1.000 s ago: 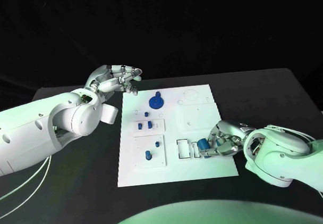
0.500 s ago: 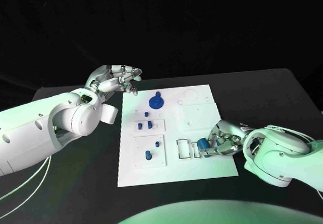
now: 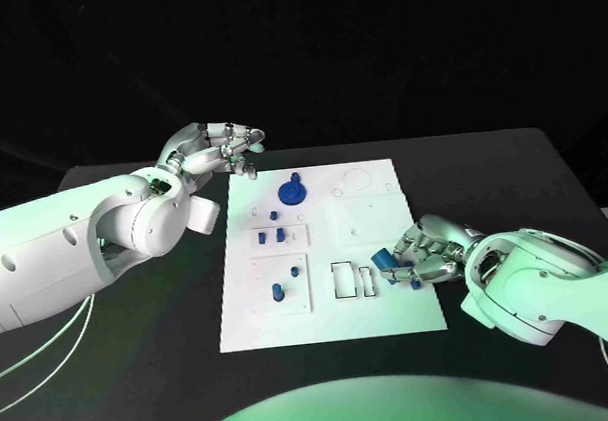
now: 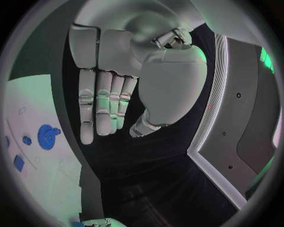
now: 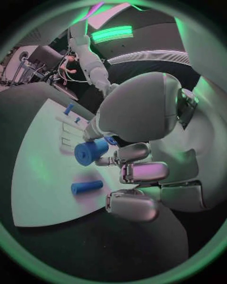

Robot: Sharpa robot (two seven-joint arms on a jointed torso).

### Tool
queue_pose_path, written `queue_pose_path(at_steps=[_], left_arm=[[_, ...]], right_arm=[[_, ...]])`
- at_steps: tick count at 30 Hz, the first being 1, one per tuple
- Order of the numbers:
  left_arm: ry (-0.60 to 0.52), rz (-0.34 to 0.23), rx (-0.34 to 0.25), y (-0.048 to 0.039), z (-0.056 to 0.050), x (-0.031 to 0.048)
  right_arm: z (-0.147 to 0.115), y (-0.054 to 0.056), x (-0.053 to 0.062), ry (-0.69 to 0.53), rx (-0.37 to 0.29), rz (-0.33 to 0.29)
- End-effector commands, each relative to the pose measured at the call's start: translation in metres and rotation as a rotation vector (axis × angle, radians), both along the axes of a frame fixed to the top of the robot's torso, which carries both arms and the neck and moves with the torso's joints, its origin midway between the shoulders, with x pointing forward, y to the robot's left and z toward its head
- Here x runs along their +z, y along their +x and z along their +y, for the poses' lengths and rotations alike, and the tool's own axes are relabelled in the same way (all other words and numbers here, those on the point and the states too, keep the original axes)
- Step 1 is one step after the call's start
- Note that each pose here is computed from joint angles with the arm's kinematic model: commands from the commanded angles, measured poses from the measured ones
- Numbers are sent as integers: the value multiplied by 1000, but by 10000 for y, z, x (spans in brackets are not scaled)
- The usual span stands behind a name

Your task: Assemble the parts on the task board

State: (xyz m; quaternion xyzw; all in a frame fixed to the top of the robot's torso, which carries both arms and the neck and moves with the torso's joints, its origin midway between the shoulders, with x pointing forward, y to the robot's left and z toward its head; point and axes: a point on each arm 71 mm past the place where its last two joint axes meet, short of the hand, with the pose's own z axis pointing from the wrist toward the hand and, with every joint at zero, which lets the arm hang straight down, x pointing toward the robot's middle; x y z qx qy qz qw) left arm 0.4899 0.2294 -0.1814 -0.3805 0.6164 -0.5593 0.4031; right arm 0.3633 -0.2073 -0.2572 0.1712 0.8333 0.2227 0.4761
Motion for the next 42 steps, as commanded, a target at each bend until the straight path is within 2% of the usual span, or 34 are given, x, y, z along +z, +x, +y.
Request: queue_pose_path(at_steps=[1,7,11,18,26,42], left_arm=[[-8,-7,-11,-2,-25,10],[-8,-8,-11,0,-29,10],[-9,-8,-12,0,-34,10],[-10,-7,-17,0,-53,9],[-11,-7,-20,-2,-65,10],[-11,-5,-21,-6,-62,10]], right_arm=[[16,-7,45,89,-52,35],[43,-1,121,121,-58,40],[106,-3,128,134,-40,63],[344,8,84,138,32,119],[496,45,6,113,71,147],[523,111,-59,55,79,126]])
